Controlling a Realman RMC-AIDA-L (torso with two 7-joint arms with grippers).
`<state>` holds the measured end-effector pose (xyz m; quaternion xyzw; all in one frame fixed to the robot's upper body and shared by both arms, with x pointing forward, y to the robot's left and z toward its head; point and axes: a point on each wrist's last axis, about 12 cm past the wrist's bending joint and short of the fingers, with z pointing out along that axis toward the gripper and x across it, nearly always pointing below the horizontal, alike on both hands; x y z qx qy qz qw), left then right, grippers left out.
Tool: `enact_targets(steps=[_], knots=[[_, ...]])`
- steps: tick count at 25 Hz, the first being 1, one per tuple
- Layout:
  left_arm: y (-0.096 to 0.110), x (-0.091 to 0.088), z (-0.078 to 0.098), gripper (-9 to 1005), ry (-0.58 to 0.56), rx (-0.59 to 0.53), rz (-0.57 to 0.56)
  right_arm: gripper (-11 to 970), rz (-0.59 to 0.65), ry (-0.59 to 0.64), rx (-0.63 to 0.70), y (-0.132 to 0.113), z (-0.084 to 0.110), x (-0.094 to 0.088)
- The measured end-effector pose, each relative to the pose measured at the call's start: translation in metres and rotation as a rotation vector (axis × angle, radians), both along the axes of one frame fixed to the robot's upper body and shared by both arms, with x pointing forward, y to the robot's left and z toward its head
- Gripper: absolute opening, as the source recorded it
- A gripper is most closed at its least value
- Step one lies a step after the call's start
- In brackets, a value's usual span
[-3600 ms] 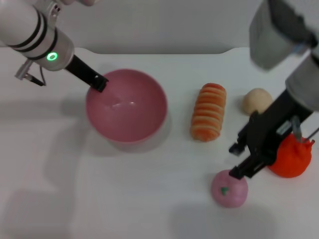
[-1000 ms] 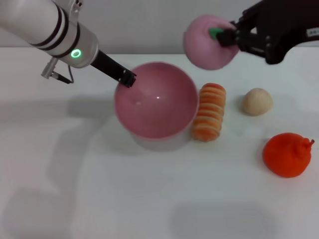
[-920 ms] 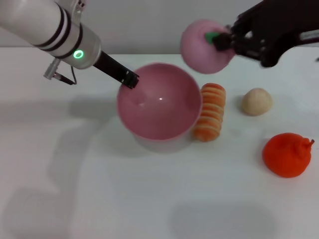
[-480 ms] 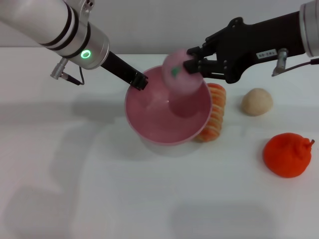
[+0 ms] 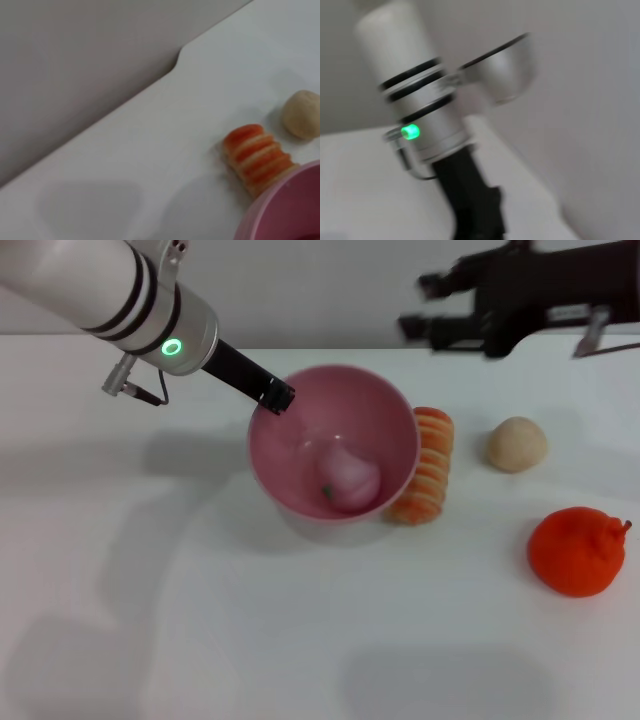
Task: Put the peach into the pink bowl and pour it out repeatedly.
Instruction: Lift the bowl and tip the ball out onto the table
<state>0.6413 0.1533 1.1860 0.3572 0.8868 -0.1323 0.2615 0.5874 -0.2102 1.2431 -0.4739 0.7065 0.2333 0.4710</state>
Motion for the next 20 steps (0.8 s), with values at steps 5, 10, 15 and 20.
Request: enact_targets(steps=[5, 10, 15, 20], knots=[[-0.005, 0.003, -0.003, 47, -0.127, 0.035, -0.017, 471, -0.096, -0.147, 0.310, -0.055, -0.008, -0.012], [-0.022, -0.002, -0.001, 47, -0.402, 0.100, -0.106, 471, -0.212, -0.336, 0.573, -0.101, -0.031, -0.032], [-0.028, -0.005, -0.002, 46, -0.490, 0.118, -0.138, 470, -0.355, -0.378, 0.692, -0.130, -0.060, -0.044], [-0.039, -0.019, -0.016, 46, -0.822, 0.157, -0.210, 470, -0.464, -0.451, 0.800, -0.157, -0.080, -0.069]])
